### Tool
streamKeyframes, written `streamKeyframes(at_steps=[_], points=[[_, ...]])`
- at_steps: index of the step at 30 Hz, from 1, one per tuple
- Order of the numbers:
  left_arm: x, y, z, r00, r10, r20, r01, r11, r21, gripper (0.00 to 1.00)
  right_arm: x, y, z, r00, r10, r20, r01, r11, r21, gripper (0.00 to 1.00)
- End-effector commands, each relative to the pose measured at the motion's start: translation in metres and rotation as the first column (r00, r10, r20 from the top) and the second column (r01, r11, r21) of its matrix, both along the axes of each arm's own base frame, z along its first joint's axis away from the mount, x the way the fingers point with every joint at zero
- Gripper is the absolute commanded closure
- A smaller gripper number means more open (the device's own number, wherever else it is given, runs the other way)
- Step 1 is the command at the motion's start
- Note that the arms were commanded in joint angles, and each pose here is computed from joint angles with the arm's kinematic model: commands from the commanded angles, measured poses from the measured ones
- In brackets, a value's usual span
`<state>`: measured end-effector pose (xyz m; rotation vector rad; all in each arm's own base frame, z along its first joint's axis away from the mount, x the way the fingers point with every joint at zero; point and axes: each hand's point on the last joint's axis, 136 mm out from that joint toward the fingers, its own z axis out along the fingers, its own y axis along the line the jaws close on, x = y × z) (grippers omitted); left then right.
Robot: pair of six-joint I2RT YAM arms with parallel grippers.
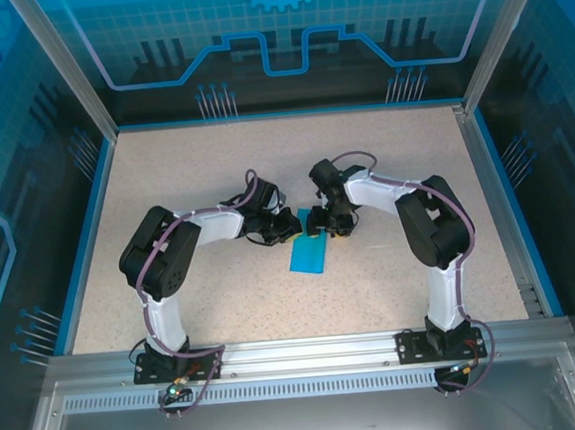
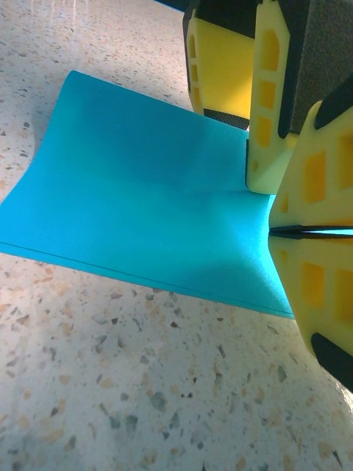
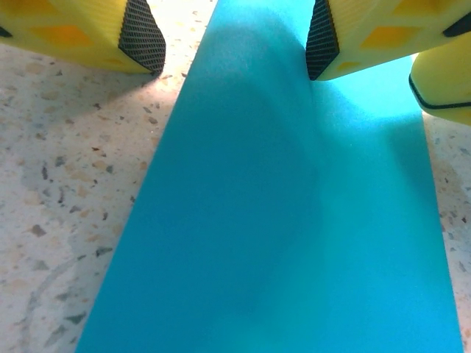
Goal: Fold a paper plane with a square sheet of paper (pick it up from the middle)
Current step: Hold the square sheet of paper at the center of the table.
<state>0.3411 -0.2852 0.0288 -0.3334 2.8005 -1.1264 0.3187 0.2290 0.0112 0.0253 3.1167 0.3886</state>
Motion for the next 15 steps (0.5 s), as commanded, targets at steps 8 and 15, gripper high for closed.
streamKeyframes(at_steps=[8, 15], points=[[-0.0046, -0.0071, -0.0043, 0.998, -0.046, -0.031, 0.046, 0.999, -0.006, 0.89, -0.027, -0.0071, -0.0576, 0.993, 0.039, -0.11, -0.049, 0.995, -0.089, 0.4], [-0.0053, -0.0054, -0.0033, 0.998, -0.048, -0.028, 0.048, 0.999, 0.006, 0.89, -0.0276, -0.0068, -0.0603, 0.992, 0.042, -0.117, -0.053, 0.994, -0.093, 0.4]])
